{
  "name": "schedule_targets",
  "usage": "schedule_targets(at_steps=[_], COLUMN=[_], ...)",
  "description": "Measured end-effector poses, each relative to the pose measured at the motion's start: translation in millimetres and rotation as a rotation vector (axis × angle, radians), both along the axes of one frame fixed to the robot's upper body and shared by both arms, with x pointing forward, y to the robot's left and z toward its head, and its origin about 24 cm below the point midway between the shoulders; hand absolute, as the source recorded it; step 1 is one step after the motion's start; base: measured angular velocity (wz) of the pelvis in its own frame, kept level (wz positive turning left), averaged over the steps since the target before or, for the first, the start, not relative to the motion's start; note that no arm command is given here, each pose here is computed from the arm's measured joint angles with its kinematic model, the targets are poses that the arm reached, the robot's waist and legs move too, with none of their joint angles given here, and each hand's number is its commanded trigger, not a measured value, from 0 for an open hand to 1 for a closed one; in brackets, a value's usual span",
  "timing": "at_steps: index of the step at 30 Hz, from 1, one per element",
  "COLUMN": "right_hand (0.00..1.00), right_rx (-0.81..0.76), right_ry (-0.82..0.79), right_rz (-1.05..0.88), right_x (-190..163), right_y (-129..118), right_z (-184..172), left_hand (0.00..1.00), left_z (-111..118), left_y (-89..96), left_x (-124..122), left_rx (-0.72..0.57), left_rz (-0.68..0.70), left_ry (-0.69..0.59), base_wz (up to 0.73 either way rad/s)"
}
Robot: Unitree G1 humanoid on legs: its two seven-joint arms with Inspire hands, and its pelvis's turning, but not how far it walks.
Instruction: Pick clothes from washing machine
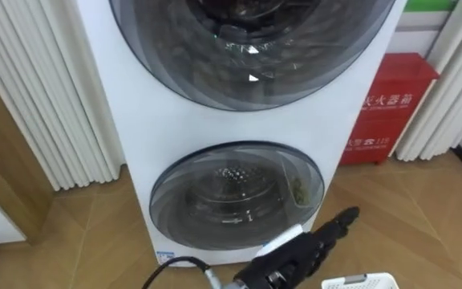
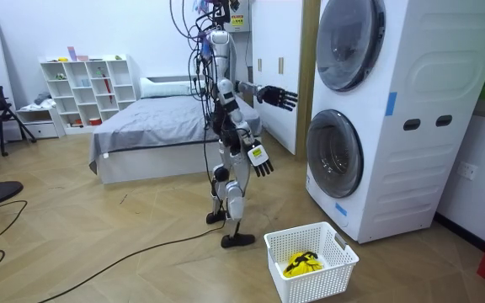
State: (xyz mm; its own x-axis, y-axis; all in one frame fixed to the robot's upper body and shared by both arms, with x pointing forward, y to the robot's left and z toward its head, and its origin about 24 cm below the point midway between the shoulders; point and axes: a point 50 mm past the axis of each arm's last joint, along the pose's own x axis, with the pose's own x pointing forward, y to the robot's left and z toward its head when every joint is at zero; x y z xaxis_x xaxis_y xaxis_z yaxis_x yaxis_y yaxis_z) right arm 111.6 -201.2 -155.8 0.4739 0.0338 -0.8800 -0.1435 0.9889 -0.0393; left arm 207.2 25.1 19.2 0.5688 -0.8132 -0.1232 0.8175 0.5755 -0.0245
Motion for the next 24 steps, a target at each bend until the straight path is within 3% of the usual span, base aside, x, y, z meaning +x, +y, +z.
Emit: schedule_targets(at_steps=[3,6,8,9,11,12,14,15,16,17,20,24], right_hand=[0.00,0.00,0.00,0.00,0.00,0.00,0.00,0.00,0.00,0.00,0.00,0.00], right_rx=[0.008,0.009,0.006,0.006,0.006,0.006,-0.007,-0.007,-0.006,-0.006,-0.007,0.028], right_ry=[0.002,0.007,0.016,0.023,0.044,0.043,0.060,0.068,0.079,0.092,0.115,0.127], right_rz=[0.010,-0.011,-0.036,-0.052,-0.102,-0.120,-0.185,-0.192,-0.199,-0.222,-0.251,-0.285], right_x=[0.2,-2.8,-9.0,-12.6,-26.2,-27.7,-37.6,-40.2,-44.7,-50.2,-55.8,-55.5], right_y=[0.8,-1.1,-4.5,-6.2,-10.6,-12.7,-22.5,-23.7,-26.1,-29.4,-31.1,-22.6], right_z=[0.0,-0.6,-1.6,-2.2,-4.3,-4.1,-4.6,-4.9,-5.2,-5.7,-7.4,-10.3], left_hand=[0.00,0.00,0.00,0.00,0.00,0.00,0.00,0.00,0.00,0.00,0.00,0.00], left_z=[-26.0,-63.3,-91.9,-102.0,-135.2,-142.1,-158.1,-159.8,-159.4,-159.8,-167.1,-179.7], left_y=[11.5,38.8,77.4,88.3,142.9,159.4,226.1,239.8,263.4,275.4,266.6,232.5], left_x=[1.5,-2.6,-15.2,-22.4,-52.2,-64.1,-116.4,-131.2,-157.2,-185.8,-232.5,-244.0], left_rx=[0.075,0.234,0.368,0.404,0.574,0.622,0.802,0.864,1.009,1.116,1.184,1.130], left_rz=[0.063,0.176,0.322,0.365,0.577,0.645,0.902,0.944,0.979,0.990,0.966,0.935], left_ry=[0.080,0.159,0.214,0.241,0.376,0.419,0.585,0.621,0.665,0.730,0.910,1.023], base_wz=[-0.18,-0.29,-0.08,-0.10,-0.16,-0.06,0.00,0.00,0.00,0.00,0.00,0.18])
